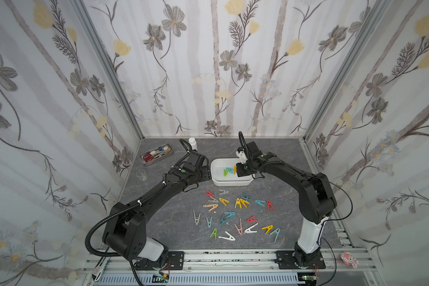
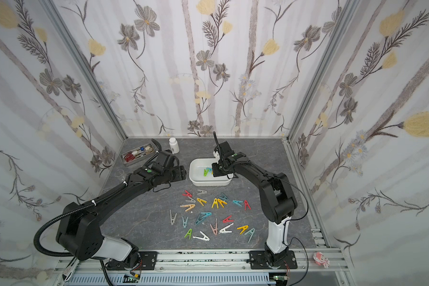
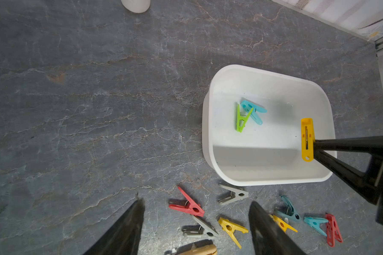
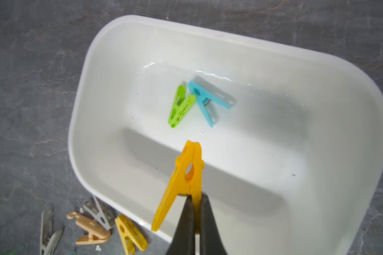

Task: Put the clothespins into the storage box
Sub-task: Place the clothespin in the storage box.

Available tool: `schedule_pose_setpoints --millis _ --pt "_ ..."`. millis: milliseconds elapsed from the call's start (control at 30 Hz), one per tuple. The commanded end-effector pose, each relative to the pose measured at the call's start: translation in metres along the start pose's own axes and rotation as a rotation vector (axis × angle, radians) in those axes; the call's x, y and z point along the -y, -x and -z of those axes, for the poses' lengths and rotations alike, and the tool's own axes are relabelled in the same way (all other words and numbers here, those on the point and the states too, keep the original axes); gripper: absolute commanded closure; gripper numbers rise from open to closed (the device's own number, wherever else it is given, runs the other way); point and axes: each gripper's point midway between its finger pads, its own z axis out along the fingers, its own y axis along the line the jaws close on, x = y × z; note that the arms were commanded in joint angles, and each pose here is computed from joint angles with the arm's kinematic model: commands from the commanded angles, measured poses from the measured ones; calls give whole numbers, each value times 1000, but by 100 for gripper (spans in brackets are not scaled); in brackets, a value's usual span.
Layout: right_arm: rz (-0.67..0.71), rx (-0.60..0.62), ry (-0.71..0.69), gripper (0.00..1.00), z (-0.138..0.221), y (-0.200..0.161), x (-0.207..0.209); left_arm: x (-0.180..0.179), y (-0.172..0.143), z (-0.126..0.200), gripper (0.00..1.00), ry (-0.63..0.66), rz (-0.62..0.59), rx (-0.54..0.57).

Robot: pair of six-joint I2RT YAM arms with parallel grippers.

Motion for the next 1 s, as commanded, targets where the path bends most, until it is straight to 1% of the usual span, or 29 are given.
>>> schedule_pose_setpoints --millis 0,200,433,567,633,733,833,967 --pt "8 25 -10 98 -11 12 13 -6 -5 3 25 7 41 -3" --pt "29 -23 -50 96 -33 3 24 -22 -25 1 25 52 64 -57" --pt "25 -32 -33 93 -44 3 23 -36 -40 4 27 68 84 -87" --pt "24 -34 -28 85 -47 5 23 -40 -42 5 29 52 104 -84" --pt "23 -33 -26 80 -46 8 21 -40 -43 5 29 44 110 -86" --pt "26 -21 -33 77 -40 14 20 -41 -45 3 29 48 108 -95" --pt "31 -7 -32 77 -30 20 17 -44 -48 2 30 55 107 -106" --pt "48 27 -23 76 -10 31 5 -49 -54 2 35 51 115 -129"
